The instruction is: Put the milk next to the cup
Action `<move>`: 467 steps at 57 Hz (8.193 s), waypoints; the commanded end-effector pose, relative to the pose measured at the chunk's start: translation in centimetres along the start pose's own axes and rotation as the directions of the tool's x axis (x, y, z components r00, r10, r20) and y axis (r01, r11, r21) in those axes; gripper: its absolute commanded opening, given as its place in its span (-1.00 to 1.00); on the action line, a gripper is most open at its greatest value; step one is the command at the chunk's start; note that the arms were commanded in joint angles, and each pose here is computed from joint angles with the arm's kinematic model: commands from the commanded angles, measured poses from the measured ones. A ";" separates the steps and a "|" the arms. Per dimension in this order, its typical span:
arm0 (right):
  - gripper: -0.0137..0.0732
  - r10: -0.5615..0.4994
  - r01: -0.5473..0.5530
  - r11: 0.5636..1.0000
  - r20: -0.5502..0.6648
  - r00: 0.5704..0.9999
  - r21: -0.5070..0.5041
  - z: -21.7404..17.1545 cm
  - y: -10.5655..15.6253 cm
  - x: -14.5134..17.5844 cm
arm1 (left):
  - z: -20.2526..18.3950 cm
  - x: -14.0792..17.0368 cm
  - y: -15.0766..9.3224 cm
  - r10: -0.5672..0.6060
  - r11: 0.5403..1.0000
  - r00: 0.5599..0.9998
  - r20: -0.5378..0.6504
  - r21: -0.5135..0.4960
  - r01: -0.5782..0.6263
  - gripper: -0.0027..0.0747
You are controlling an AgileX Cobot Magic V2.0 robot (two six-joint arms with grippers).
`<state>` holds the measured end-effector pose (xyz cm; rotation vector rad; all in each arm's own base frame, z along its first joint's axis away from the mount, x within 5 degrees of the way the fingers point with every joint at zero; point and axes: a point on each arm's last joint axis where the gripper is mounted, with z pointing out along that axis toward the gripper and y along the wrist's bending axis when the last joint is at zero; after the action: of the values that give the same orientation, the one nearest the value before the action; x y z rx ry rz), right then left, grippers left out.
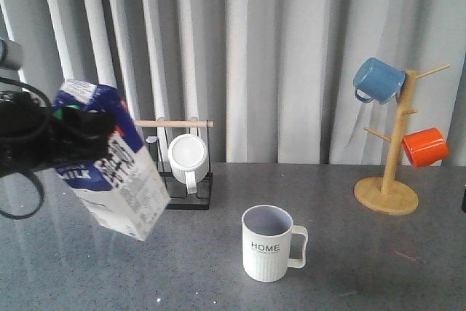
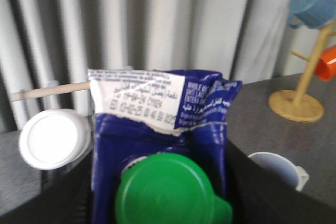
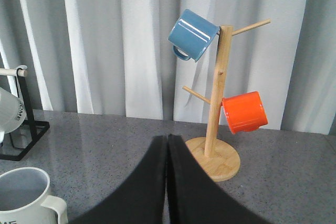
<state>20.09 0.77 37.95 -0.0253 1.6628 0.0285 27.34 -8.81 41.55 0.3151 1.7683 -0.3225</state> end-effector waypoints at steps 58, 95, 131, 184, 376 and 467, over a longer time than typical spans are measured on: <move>-0.70 -0.004 0.004 1.000 0.114 0.993 -0.001 -0.4 -0.1 -1.9 | 8.6 4.5 -9.0 -0.069 0.957 0.991 0.117 -0.272 0.099 -0.41; -0.70 -0.004 0.004 1.000 0.114 0.993 -0.001 -0.4 -0.1 -1.9 | 13.4 5.1 -12.3 -0.052 0.942 0.999 -0.006 -0.332 0.047 -0.37; -0.70 -0.004 0.004 1.000 0.114 0.993 -0.001 -0.4 -0.1 -1.9 | 15.7 6.3 -13.0 -0.100 0.940 0.994 -0.036 -0.330 0.082 -0.37; -0.70 -0.004 0.004 1.000 0.114 0.993 -0.001 -0.4 -0.1 -1.9 | 15.8 6.8 -12.7 -0.119 0.926 0.992 -0.050 -0.366 0.093 -0.36; -0.70 -0.004 0.004 1.000 0.114 0.993 -0.001 -0.4 -0.1 -1.9 | 3.7 -6.7 -16.3 -0.106 0.897 0.945 0.309 0.440 -0.044 -0.95; -0.70 -0.004 0.004 1.000 0.114 0.993 -0.001 -0.4 -0.1 -1.9 | -2.9 5.7 -5.1 -0.046 0.991 0.988 0.144 0.132 0.027 -0.95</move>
<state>20.09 0.77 37.94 -0.0252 1.6638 0.0284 23.44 -14.52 35.73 0.4544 1.7524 -0.4260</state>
